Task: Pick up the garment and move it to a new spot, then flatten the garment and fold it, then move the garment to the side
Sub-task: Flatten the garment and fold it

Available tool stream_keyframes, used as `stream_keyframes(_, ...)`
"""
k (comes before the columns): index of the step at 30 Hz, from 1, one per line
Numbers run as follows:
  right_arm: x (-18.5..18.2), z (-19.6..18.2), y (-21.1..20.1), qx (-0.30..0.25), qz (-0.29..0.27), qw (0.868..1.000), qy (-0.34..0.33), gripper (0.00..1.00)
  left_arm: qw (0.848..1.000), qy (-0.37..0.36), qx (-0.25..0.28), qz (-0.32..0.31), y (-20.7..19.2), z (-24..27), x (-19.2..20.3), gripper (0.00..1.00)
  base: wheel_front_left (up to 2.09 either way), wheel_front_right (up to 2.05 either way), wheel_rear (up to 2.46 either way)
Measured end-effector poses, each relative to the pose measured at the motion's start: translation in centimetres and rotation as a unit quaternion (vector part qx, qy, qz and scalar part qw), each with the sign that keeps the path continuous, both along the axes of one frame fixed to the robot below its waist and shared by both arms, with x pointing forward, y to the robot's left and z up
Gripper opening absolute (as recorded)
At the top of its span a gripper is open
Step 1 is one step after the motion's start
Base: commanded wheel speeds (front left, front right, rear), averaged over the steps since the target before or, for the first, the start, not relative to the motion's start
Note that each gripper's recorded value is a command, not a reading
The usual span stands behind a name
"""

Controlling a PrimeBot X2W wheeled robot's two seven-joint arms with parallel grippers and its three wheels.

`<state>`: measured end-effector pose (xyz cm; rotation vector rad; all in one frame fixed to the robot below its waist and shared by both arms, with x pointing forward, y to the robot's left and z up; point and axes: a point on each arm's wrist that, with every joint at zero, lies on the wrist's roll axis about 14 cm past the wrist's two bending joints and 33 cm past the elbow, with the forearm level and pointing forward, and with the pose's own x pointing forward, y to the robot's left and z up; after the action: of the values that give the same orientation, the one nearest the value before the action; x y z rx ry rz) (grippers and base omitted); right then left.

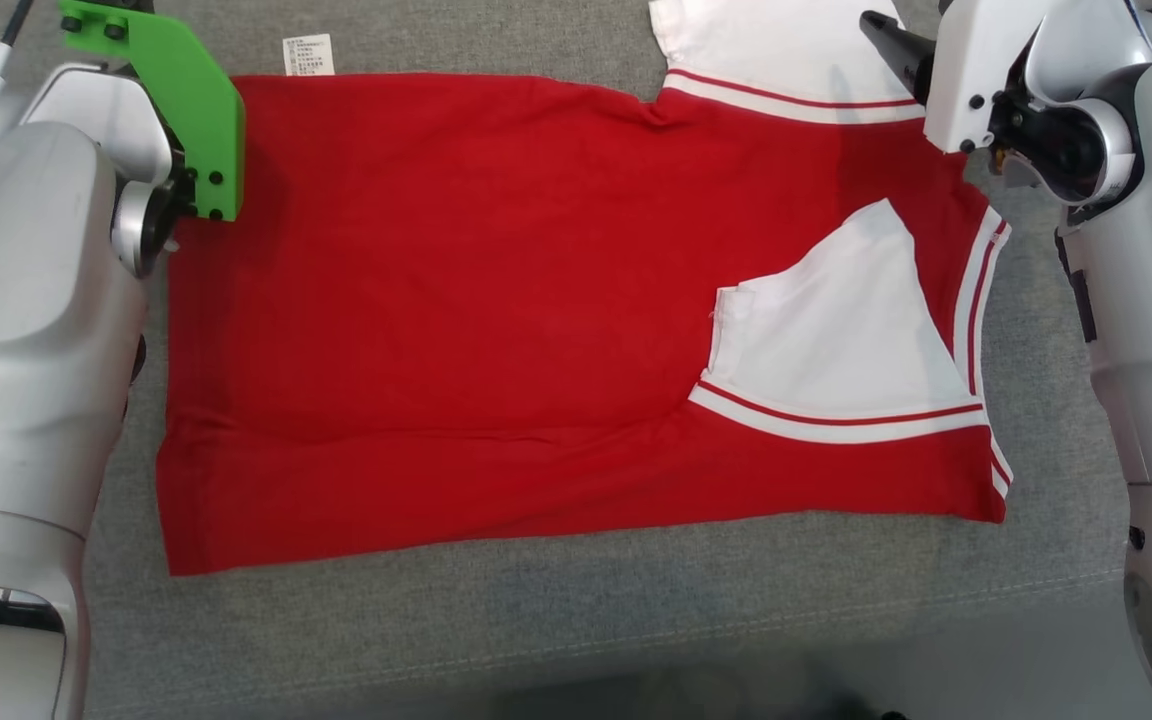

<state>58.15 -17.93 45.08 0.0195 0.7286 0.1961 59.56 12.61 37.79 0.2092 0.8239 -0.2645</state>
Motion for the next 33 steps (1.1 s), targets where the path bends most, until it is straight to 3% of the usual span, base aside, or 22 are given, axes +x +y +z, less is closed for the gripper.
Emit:
stream_keyframes(11, 1.2, -1.7, -1.1, -0.014, -0.007, 1.000, 0.010, 1.00, 0.999, 0.023, 0.016, 0.021, 0.8, -1.8, 1.0, 1.00, 0.00, 0.00, 0.00)
stream_keyframes(28, 2.4, 0.6, 0.2, -0.047, 0.011, 0.999, 0.010, 1.00, 0.999, 0.044, 0.008, 0.022, -0.3, -1.4, -0.5, 1.00, 0.00, 0.00, 0.00)
stream_keyframes(31, 2.6, 0.7, 0.4, -0.053, 0.015, 0.998, 0.010, 1.00, 0.998, 0.047, 0.023, 0.025, 0.0, -1.2, 0.0, 0.98, 0.00, 0.00, 0.00)
stream_keyframes(33, 2.5, 0.4, 0.5, -0.056, 0.018, 0.998, 0.015, 1.00, 0.998, 0.057, 0.027, 0.028, 0.1, -1.3, 0.1, 0.89, 0.00, 0.00, 0.00)
